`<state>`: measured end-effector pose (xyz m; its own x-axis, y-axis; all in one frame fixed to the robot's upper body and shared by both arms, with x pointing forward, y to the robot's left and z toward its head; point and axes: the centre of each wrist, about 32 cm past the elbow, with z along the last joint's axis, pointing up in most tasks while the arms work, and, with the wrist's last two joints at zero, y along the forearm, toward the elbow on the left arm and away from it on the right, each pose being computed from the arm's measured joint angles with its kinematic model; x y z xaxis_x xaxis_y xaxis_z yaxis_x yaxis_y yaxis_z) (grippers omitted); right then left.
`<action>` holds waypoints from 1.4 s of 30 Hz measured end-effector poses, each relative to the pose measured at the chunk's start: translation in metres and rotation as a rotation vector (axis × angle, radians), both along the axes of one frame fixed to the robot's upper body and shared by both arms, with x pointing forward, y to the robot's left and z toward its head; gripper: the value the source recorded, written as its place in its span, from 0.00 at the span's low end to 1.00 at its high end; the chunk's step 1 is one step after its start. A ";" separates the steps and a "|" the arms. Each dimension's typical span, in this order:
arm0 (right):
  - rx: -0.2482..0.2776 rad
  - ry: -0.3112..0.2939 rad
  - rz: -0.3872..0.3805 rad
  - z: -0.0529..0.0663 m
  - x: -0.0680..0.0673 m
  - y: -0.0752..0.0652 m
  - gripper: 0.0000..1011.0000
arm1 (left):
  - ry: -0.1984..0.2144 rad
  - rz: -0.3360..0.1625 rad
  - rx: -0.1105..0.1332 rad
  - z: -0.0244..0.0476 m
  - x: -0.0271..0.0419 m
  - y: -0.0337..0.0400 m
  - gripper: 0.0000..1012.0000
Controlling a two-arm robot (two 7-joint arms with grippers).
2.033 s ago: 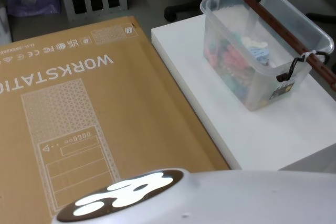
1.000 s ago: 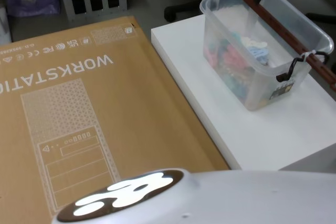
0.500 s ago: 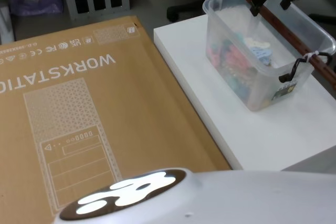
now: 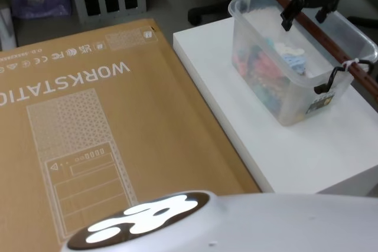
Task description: Use one hand to grasp the basket and place it at the designated location.
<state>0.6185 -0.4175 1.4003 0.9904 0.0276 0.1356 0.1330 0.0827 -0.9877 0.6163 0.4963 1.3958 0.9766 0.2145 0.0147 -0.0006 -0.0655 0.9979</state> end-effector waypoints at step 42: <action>0.011 -0.027 -0.029 0.001 -0.005 -0.008 0.24 | 0.000 0.000 0.000 0.0000 0.0000 0.0000 0.00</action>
